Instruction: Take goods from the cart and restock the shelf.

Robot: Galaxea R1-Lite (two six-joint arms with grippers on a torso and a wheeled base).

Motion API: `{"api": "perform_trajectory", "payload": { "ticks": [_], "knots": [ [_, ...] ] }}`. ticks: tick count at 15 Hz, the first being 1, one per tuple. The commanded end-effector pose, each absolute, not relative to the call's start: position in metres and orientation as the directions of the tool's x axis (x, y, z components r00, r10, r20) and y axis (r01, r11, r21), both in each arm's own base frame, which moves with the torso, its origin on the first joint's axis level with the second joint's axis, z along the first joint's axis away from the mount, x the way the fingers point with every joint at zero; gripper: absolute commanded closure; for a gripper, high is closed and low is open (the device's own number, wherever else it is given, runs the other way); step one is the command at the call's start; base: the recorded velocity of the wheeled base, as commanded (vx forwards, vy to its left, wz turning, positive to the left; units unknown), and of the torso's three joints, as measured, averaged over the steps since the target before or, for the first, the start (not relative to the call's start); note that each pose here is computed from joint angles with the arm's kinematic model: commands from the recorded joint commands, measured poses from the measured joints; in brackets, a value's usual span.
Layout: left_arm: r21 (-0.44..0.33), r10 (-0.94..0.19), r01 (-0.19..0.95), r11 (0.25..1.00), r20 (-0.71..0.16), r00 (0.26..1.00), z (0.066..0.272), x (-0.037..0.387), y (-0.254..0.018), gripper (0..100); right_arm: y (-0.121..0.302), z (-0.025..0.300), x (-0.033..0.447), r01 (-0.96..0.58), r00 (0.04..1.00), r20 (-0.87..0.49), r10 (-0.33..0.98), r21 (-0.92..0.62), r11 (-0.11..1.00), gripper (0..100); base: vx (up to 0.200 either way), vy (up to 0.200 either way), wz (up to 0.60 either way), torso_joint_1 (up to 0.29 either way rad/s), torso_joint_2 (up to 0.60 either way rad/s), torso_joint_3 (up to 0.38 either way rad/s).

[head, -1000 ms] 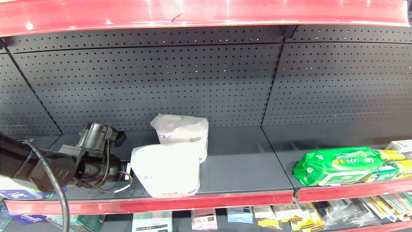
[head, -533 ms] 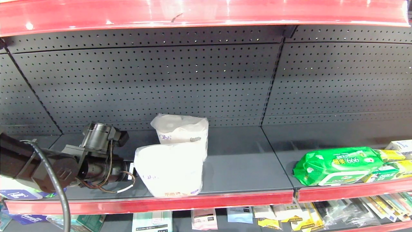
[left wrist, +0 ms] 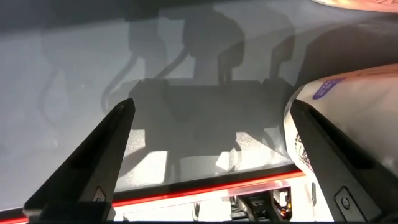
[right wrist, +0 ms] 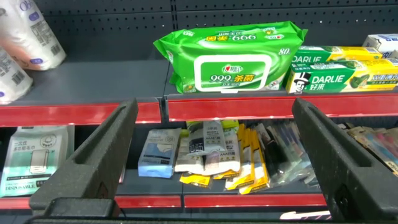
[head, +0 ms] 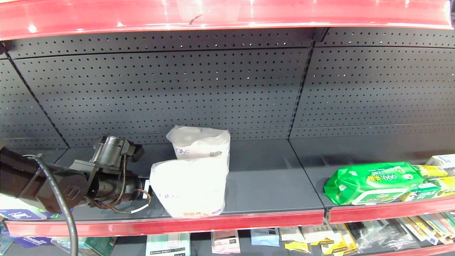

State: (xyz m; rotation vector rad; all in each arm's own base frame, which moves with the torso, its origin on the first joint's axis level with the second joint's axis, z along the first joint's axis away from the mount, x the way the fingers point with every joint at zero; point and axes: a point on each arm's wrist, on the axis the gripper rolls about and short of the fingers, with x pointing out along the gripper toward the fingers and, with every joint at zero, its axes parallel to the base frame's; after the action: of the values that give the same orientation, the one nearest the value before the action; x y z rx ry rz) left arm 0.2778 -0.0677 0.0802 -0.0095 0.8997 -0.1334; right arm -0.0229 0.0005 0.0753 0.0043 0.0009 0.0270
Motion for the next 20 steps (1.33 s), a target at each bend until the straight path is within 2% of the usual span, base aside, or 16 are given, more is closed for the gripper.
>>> {"api": "perform_trajectory", "payload": {
  "ticks": [1, 12, 16, 18, 19, 20],
  "knots": [
    [-0.065, -0.123, 0.116, 0.991, -0.778, 0.616, 0.081, 0.277, -0.069, 0, 0.001, 0.075, -0.023, -0.028, 1.000, -0.002, 0.028, 0.005, 1.000, 0, 0.000, 0.000, 0.00, 0.000, 0.00, 0.000],
    [-0.066, -0.128, 0.122, 0.990, -0.777, 0.616, 0.081, 0.279, -0.071, 0, 0.001, 0.075, -0.023, -0.028, 1.000, -0.002, 0.028, 0.005, 1.000, 0, 0.000, 0.000, 0.00, 0.000, 0.00, 0.000],
    [-0.054, -0.092, 0.079, 0.995, -0.771, 0.630, 0.083, 0.282, -0.058, 0, 0.001, 0.075, -0.023, -0.028, 1.000, -0.002, 0.028, 0.005, 1.000, 0, 0.000, 0.000, 0.00, 0.000, 0.00, 0.000],
    [0.014, -0.038, 0.071, 0.997, -0.739, 0.673, 0.097, 0.281, -0.037, 0, 0.001, 0.075, -0.023, -0.028, 1.000, -0.002, 0.028, 0.005, 1.000, 0, 0.000, 0.000, 0.00, 0.000, 0.00, 0.000],
    [0.104, 0.003, 0.102, 0.989, -0.716, 0.698, 0.105, 0.279, -0.020, 0, 0.001, 0.075, -0.023, -0.028, 1.000, -0.002, 0.028, 0.005, 1.000, 0, 0.000, 0.000, 0.00, 0.000, 0.00, 0.000],
    [0.111, 0.006, 0.105, 0.988, -0.715, 0.699, 0.106, 0.278, -0.018, 0, 0.001, 0.075, -0.023, -0.028, 1.000, -0.002, 0.028, 0.005, 1.000, 0, 0.000, 0.000, 0.00, 0.000, 0.00, 0.000]
  ]
}}
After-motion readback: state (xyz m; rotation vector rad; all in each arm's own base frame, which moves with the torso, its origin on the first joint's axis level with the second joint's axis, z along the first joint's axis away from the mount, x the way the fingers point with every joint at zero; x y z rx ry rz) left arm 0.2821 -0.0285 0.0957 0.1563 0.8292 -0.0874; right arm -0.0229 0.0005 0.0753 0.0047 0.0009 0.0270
